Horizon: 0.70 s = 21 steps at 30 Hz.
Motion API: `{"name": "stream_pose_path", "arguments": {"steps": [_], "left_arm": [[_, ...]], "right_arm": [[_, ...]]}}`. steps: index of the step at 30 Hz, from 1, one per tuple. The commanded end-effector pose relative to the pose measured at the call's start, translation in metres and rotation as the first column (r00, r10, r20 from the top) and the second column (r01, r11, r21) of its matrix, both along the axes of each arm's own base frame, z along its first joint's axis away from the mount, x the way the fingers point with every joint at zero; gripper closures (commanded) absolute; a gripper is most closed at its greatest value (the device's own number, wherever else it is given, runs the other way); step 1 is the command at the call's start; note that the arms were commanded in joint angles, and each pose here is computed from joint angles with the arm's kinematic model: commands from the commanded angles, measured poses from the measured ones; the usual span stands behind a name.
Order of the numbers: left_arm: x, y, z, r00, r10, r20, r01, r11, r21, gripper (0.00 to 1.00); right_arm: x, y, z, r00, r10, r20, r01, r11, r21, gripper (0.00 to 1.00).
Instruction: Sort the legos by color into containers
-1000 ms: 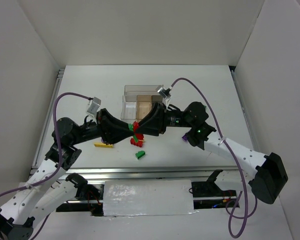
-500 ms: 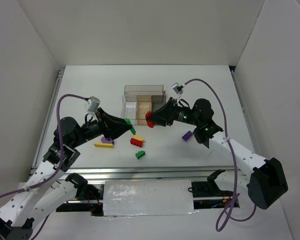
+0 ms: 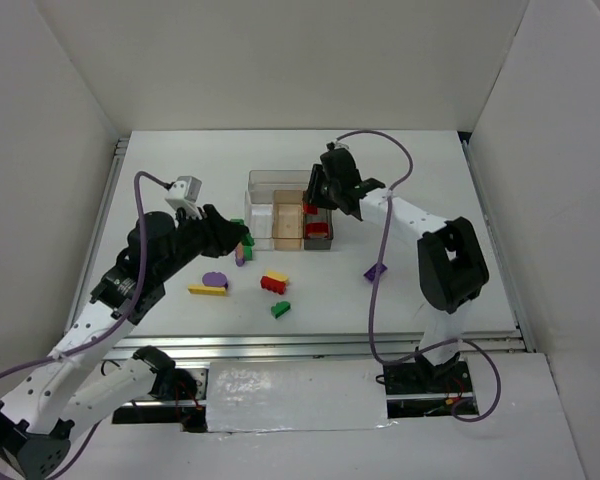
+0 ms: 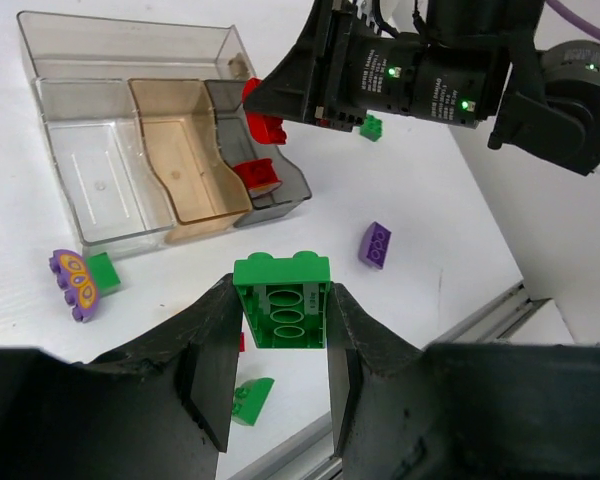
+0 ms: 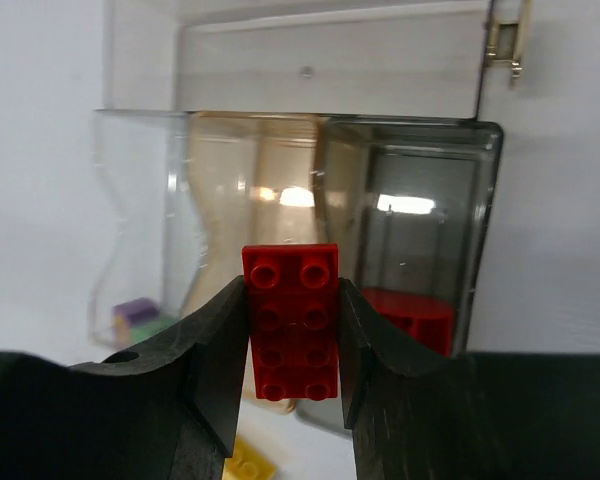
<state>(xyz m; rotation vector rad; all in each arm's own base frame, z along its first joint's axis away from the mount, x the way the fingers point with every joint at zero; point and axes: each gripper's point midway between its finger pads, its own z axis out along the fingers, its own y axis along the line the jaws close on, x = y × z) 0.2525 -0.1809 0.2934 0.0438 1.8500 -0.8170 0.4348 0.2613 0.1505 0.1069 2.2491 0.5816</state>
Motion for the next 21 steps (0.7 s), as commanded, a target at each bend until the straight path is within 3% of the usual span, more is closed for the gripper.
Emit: {"name": "stream_pose_path", "arguments": {"steps": [1,4,5,8,9,10,12,18,20,21], "left_arm": [[0.014,0.004,0.017,0.998,0.052,0.045,-0.052,0.999,-0.010,1.00],[0.024,0.000,0.018,0.997,0.061,0.044,-0.061,0.998,-0.008,1.00],[0.030,-0.003,0.016,0.997,0.061,0.040,-0.061,0.998,-0.003,1.00],[0.040,-0.009,0.013,0.998,0.058,0.040,-0.058,0.998,-0.004,1.00],[0.042,-0.011,0.012,0.998,0.053,0.039,-0.053,0.999,-0.004,1.00],[0.044,-0.014,0.009,0.998,0.044,0.033,-0.044,0.999,-0.003,1.00],[0.047,-0.016,0.008,0.998,0.043,0.036,-0.043,0.999,-0.007,1.00],[0.076,-0.032,0.002,0.998,0.029,0.055,-0.030,1.000,0.010,1.00],[0.095,-0.042,-0.006,0.999,0.026,0.045,-0.028,0.999,0.026,0.95],[0.105,-0.045,-0.004,0.997,0.031,0.067,-0.032,0.999,0.027,0.92]], "right_arm": [[0.020,-0.023,-0.001,0.996,-0.085,-0.011,0.083,0.988,-0.128,0.89],[0.027,-0.027,-0.013,0.994,-0.096,-0.044,0.089,0.985,-0.151,0.82],[0.028,-0.029,-0.017,0.993,-0.104,-0.051,0.095,0.984,-0.152,0.70],[0.029,-0.031,-0.017,0.994,-0.099,-0.055,0.091,0.987,-0.134,0.57],[0.027,-0.032,-0.018,0.993,-0.100,-0.058,0.092,0.987,-0.135,0.31],[0.026,-0.031,-0.017,0.994,-0.095,-0.061,0.086,0.987,-0.136,0.24],[0.024,-0.031,-0.013,0.995,-0.086,-0.060,0.077,0.988,-0.130,0.01],[0.003,-0.052,0.007,0.989,-0.141,-0.054,0.134,0.984,-0.118,0.00],[-0.012,-0.059,0.029,0.988,-0.151,-0.018,0.149,0.987,-0.059,0.00],[-0.029,-0.065,0.013,0.987,-0.153,-0.049,0.150,0.986,-0.068,0.00]]}}
